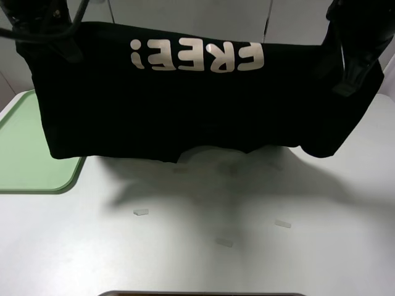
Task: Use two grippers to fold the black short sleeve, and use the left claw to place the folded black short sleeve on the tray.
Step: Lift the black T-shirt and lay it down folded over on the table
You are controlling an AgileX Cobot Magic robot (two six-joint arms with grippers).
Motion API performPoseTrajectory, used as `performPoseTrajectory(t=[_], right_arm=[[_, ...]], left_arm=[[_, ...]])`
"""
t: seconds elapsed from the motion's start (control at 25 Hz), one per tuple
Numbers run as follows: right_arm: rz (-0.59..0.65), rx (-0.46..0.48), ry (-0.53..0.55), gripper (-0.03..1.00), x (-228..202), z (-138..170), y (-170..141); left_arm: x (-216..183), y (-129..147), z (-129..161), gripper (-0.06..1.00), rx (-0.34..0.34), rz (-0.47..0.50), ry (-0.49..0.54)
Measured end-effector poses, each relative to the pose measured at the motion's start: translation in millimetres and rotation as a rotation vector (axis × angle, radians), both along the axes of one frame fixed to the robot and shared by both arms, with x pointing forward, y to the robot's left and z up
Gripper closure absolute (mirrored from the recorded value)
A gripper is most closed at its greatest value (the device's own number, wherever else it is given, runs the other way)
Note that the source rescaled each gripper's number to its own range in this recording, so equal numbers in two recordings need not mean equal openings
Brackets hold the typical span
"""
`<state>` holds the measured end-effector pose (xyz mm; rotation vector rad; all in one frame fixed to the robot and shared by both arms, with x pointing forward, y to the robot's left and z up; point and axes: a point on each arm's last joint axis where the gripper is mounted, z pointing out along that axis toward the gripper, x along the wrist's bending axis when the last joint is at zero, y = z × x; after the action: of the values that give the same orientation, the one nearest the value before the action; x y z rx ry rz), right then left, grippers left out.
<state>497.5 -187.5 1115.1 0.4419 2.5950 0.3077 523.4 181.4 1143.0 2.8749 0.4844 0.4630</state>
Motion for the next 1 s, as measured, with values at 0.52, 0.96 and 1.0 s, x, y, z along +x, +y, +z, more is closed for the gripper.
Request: performPoseTrajectory(t=[0.52,0.96,1.0], right_arm=[[-0.012,0.025,-0.001,0.97,-21,52,-6],[-0.042,0.139,-0.112,0.97,-67,91,-26],[-0.041,0.148,-0.125,0.97,-72,94,-28]], left_arm=[[-24,8,55,0.94,-0.080,-0.005,-0.169],[-59,2,81,0.94,-0.114,-0.084,-0.256],[-63,2,83,0.94,-0.114,-0.093,-0.267]])
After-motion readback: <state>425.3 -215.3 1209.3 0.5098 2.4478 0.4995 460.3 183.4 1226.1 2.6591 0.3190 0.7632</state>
